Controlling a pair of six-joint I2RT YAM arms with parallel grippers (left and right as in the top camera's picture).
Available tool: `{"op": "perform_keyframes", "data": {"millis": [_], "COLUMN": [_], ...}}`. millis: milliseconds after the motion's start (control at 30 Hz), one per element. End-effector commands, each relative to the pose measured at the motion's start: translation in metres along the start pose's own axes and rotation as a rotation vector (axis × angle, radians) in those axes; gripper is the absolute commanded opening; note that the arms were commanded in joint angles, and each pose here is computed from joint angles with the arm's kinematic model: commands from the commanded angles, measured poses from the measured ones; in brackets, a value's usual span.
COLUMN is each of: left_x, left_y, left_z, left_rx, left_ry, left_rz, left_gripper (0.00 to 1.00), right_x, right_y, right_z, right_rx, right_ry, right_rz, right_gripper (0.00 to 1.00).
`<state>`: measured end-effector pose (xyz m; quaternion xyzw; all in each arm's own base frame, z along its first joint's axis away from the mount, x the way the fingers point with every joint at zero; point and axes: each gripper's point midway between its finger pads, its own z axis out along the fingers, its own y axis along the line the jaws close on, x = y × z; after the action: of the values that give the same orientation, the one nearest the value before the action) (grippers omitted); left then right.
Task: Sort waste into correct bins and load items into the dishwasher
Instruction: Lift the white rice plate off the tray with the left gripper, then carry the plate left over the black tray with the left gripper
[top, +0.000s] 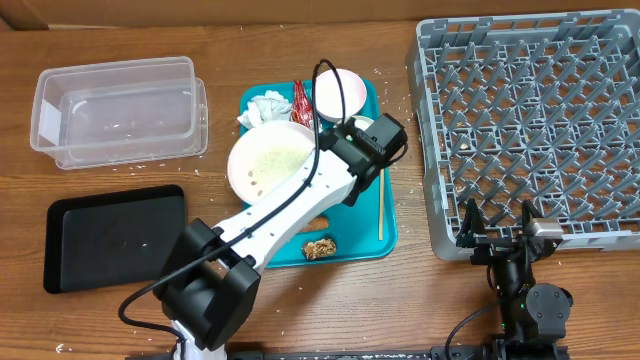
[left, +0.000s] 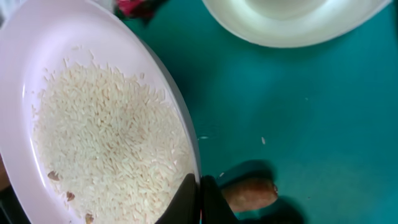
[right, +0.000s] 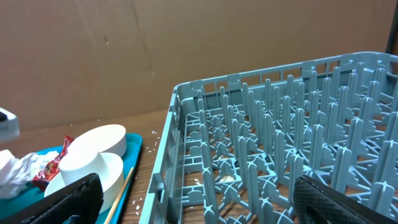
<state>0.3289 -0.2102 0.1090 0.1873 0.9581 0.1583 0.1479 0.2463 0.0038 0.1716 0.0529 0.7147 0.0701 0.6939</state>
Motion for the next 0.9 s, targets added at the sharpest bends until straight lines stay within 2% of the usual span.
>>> {"op": "perform_keyframes", "data": {"millis": [0, 433, 867], "left_x": [-0.016, -0.034, -0.036], "left_y": [0.027, 0.086, 0.168], "left_z": [-0.012, -0.028, -0.010], "left_rx": [-0.051, -0.056, -0.082], "left_ry": [-0.029, -0.021, 0.006], "left_rz": [-0.141, -0.309, -0.470], "left_gripper": [0.04, 0.04, 0.04], "right_x": [0.002, 0.002, 0.002], "right_y": [-0.001, -0.001, -0.001], "right_z": [0.000, 0.000, 0.000], "right_rx": [0.004, 0.004, 0.004], "right_ry": [-0.004, -0.004, -0.004], "right_rz": [-0.007, -0.007, -0.007], "right_gripper": [1.00, 1.00, 1.00]}}
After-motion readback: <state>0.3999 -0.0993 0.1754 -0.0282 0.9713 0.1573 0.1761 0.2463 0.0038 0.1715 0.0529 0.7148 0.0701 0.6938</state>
